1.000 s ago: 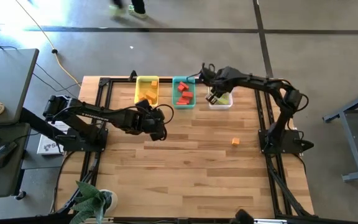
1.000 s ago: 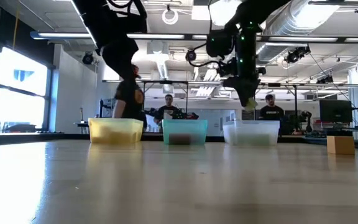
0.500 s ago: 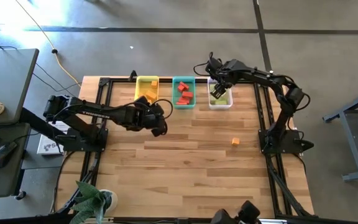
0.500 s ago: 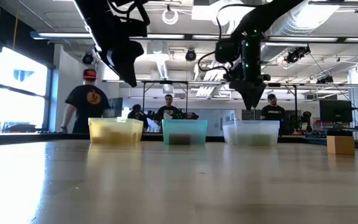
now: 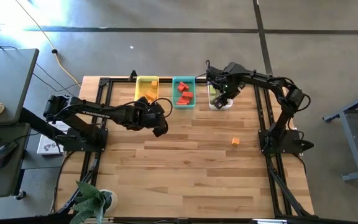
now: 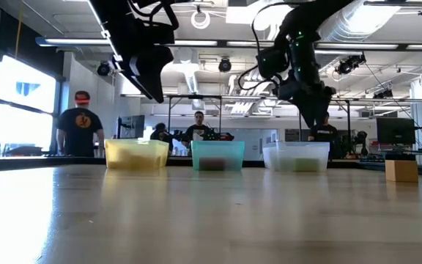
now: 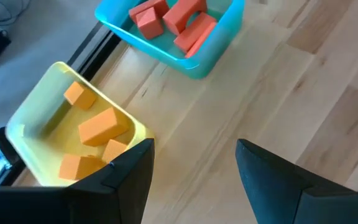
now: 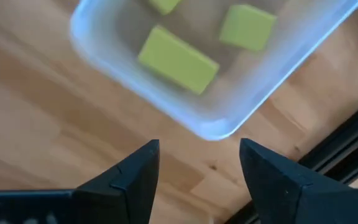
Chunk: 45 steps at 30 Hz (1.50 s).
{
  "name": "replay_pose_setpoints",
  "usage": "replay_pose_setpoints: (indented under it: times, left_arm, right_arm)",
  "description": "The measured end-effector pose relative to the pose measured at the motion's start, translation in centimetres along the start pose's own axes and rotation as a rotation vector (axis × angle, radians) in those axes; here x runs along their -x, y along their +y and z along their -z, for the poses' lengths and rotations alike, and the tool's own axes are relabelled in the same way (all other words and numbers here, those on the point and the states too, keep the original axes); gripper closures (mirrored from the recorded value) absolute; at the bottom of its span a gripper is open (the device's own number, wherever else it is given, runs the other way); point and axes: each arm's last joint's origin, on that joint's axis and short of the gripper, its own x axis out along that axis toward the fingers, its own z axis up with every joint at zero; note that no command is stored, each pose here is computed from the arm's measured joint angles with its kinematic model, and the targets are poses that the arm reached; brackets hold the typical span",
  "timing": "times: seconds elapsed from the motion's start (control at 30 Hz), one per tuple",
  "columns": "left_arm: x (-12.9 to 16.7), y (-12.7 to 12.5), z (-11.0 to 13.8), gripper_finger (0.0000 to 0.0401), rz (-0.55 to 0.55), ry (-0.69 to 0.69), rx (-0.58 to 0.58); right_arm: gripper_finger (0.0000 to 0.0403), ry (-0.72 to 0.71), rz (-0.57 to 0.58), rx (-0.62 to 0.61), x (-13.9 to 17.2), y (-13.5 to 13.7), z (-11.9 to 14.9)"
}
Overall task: Sort & place blocks by color
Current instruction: Put the yellow block into the yellow bin
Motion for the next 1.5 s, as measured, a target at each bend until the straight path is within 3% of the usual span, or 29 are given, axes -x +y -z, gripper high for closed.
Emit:
replay_pose_setpoints:
  times: [0.4,0.73,0.97,1.3,1.5]
  left_arm:
    - [0.0,-0.1,-0.3,0.0187,0.018,-0.02,0.019]
    - [0.0,-0.2,-0.4,0.0187,0.022,-0.03,-0.021]
    - [0.0,-0.4,-0.5,0.0187,0.076,-0.026,-0.024]
    - [0.1,-0.6,-0.6,0.0187,0.132,-0.019,0.016]
    - [0.1,-0.7,-0.8,0.0187,0.141,-0.04,0.033]
  right_arm:
    - [0.0196,-0.056,0.016,0.122,2.2,4.6,6.9]
    - [0.0196,-0.065,-0.072,0.153,1.0,5.4,14.2]
    - [0.0169,-0.082,-0.118,0.2,-0.9,6.2,16.1]
    - [0.0143,-0.075,-0.166,0.4,-4.1,7.9,17.9]
    - [0.0143,-0.09,-0.102,0.485,-6.5,7.9,18.8]
